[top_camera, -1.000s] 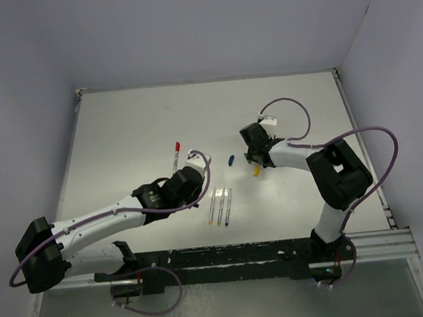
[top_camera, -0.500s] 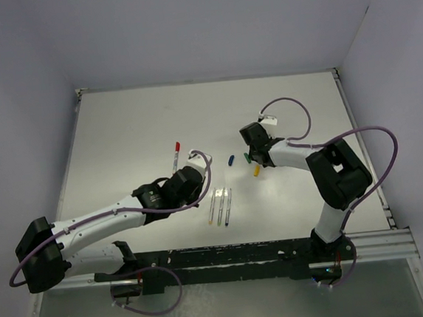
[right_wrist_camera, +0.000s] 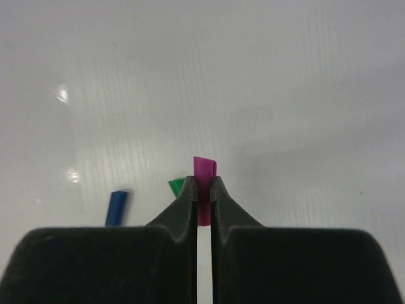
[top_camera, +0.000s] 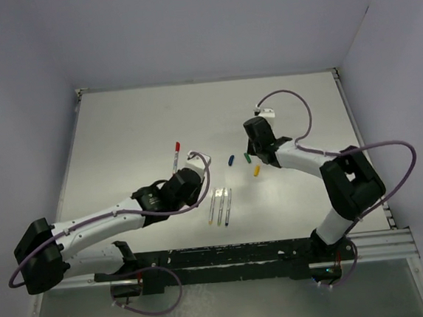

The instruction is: Insert the pens into the pen caps

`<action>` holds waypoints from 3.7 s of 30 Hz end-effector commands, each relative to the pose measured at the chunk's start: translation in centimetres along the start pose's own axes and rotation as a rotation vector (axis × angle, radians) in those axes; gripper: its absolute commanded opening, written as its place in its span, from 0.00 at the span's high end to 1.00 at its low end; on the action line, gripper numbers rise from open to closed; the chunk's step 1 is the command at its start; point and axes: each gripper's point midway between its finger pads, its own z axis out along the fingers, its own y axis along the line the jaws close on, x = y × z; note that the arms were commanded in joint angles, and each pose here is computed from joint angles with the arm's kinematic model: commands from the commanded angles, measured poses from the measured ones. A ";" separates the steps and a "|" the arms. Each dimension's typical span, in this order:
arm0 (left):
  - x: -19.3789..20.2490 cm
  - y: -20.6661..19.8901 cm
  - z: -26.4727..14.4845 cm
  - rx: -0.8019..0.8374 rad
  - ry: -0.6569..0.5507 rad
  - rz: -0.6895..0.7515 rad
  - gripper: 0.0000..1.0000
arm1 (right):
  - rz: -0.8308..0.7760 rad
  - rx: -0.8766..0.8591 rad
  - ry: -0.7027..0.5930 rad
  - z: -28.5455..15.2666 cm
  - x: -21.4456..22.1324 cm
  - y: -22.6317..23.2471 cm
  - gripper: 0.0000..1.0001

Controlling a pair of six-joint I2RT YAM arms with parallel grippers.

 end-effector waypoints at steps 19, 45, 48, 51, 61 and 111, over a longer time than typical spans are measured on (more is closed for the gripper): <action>-10.2 -4.3 -6.2 0.339 -0.503 -0.064 1.00 | 0.086 -0.793 -0.766 -22.8 -14.7 4.8 1.00; -13.7 -8.5 -10.7 0.683 -0.750 -0.224 1.00 | 0.216 -1.603 -0.953 -34.6 -12.7 8.5 1.00; -14.3 -8.5 -11.1 0.691 -0.792 -0.240 1.00 | 0.202 -1.629 -0.928 -34.4 -12.4 9.0 1.00; -14.6 -8.5 -10.9 0.686 -0.806 -0.226 1.00 | 0.209 -1.634 -0.932 -34.7 -12.5 8.8 1.00; -14.9 -9.1 -10.2 0.697 -0.825 -0.221 1.00 | 0.211 -1.699 -0.951 -37.3 -13.0 8.3 1.00; -15.5 -9.2 -10.6 0.705 -0.849 -0.216 1.00 | 0.210 -1.730 -0.910 -37.7 -12.3 8.3 1.00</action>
